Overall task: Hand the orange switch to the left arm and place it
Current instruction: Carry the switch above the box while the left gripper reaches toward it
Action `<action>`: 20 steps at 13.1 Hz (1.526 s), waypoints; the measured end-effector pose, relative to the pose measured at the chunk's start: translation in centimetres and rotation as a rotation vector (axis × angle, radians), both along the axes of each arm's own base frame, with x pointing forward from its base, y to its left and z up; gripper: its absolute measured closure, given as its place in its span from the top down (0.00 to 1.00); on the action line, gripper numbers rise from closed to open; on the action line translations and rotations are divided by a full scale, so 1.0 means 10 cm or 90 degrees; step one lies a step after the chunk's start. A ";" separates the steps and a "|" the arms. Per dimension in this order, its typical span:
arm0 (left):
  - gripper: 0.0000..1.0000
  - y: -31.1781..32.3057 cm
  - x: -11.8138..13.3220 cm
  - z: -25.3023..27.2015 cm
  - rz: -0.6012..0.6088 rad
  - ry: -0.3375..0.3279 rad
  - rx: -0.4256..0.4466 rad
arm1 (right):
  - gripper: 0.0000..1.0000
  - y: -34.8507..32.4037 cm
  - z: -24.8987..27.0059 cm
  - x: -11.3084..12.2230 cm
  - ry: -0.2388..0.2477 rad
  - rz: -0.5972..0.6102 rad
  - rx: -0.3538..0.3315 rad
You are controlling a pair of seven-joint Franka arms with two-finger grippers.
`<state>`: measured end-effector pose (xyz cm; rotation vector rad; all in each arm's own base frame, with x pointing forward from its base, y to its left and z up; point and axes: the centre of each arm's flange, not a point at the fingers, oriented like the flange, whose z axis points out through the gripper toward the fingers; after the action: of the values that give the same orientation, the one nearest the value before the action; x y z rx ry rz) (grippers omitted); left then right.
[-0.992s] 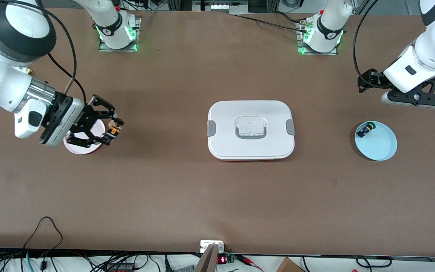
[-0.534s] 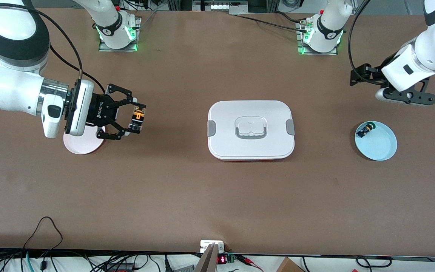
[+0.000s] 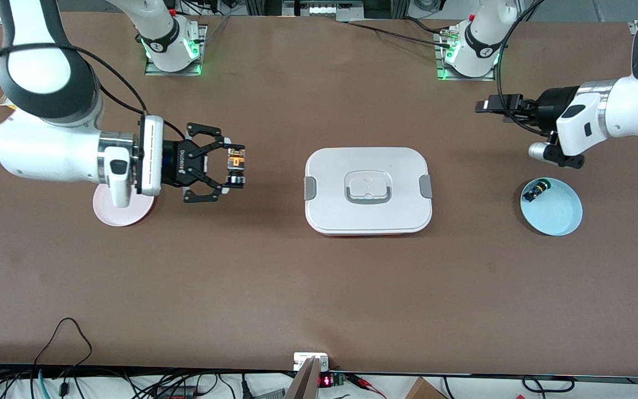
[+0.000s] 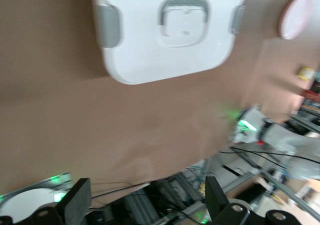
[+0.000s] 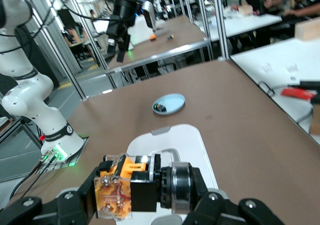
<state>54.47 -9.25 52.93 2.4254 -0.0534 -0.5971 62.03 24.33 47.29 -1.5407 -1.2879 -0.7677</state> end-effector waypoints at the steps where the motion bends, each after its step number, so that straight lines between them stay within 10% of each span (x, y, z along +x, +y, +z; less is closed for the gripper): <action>1: 1.00 -0.09 0.02 0.03 0.007 0.007 -0.048 | 0.72 0.12 -0.09 -0.01 -0.005 0.010 0.031; 7: 1.00 -0.98 0.19 0.14 0.077 -0.003 -0.286 | 0.72 1.25 -0.57 -0.32 0.059 -0.009 0.193; 20: 0.94 -1.67 0.39 -0.30 0.248 -0.026 -0.362 | 0.72 1.63 -0.30 -0.34 0.037 -0.087 0.214</action>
<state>58.36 -25.97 49.88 1.8275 0.2023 -0.2987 58.60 40.59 44.25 -1.3745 -0.9613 -0.9653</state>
